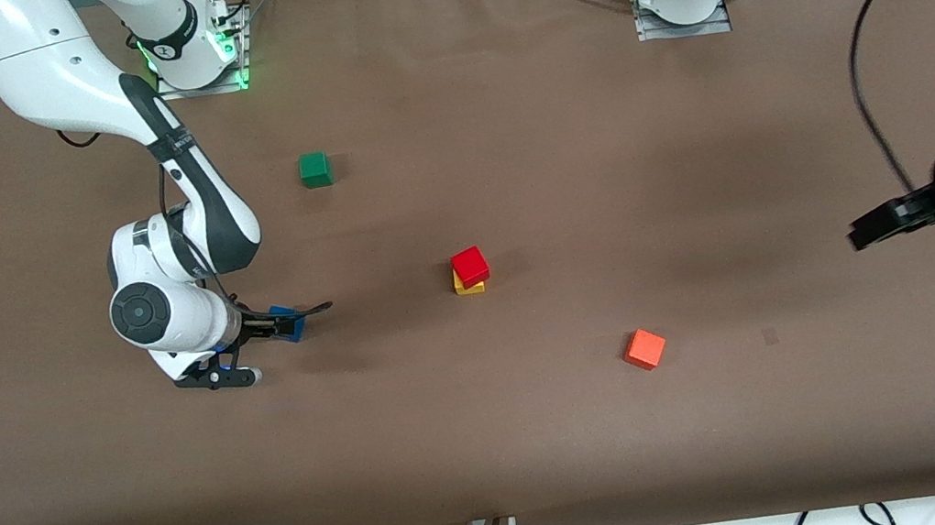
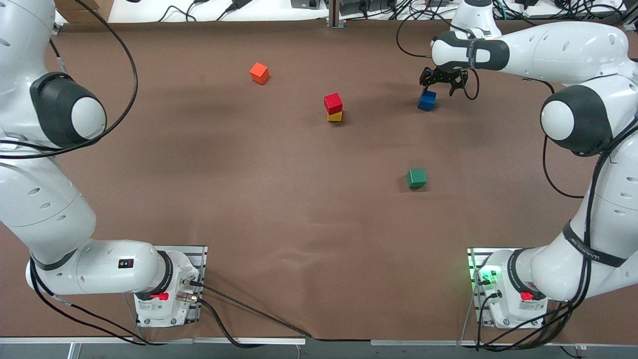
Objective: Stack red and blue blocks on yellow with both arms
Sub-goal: 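Raise the left gripper away while the right gripper reaches the blue cube, then close the right gripper on the blue cube and lift it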
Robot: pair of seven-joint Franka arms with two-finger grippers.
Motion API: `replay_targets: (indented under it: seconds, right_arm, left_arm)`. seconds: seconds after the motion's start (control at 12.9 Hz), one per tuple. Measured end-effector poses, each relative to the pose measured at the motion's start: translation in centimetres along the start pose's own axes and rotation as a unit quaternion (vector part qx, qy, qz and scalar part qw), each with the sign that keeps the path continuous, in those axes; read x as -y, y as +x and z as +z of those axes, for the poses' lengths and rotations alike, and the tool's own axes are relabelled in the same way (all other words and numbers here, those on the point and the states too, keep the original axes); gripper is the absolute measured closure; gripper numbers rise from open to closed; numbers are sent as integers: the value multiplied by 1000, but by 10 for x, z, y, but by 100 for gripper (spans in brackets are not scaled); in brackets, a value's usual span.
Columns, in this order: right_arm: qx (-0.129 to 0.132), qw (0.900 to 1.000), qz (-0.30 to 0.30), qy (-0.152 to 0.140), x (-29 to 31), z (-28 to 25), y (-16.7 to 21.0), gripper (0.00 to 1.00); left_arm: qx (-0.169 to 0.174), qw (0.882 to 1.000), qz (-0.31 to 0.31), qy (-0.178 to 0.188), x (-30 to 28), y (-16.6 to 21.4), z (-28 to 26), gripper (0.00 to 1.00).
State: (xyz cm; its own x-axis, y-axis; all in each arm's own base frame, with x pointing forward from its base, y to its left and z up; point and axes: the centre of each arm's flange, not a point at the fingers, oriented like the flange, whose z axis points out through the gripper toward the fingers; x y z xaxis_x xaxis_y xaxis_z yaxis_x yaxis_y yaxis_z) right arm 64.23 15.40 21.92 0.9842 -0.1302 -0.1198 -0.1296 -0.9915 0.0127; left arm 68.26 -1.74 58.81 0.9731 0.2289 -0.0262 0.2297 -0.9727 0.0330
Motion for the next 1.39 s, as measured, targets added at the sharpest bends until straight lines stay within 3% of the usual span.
replay_targets:
  seconds: [0.31,0.77,0.85,1.08,1.16,1.39]
  right_arm:
    - [0,1000,20,24,10,-9,-3,0]
    - [-18,999,22,27,12,14,-13,2]
    - [-18,999,22,27,11,18,-14,4]
    - [-18,999,22,27,10,19,-15,40]
    - [-18,999,22,27,11,18,-15,46]
    - [-20,999,18,31,17,15,-16,46]
  left_arm:
    - [32,999,-1,10,6,-12,-4,0]
    - [47,999,-23,13,35,-8,0,0]
    - [50,998,-22,14,35,-10,0,0]
    - [54,998,-14,15,29,-24,-12,0]
    - [61,998,-12,20,27,-35,-15,0]
    - [65,997,-9,31,27,-69,-15,0]
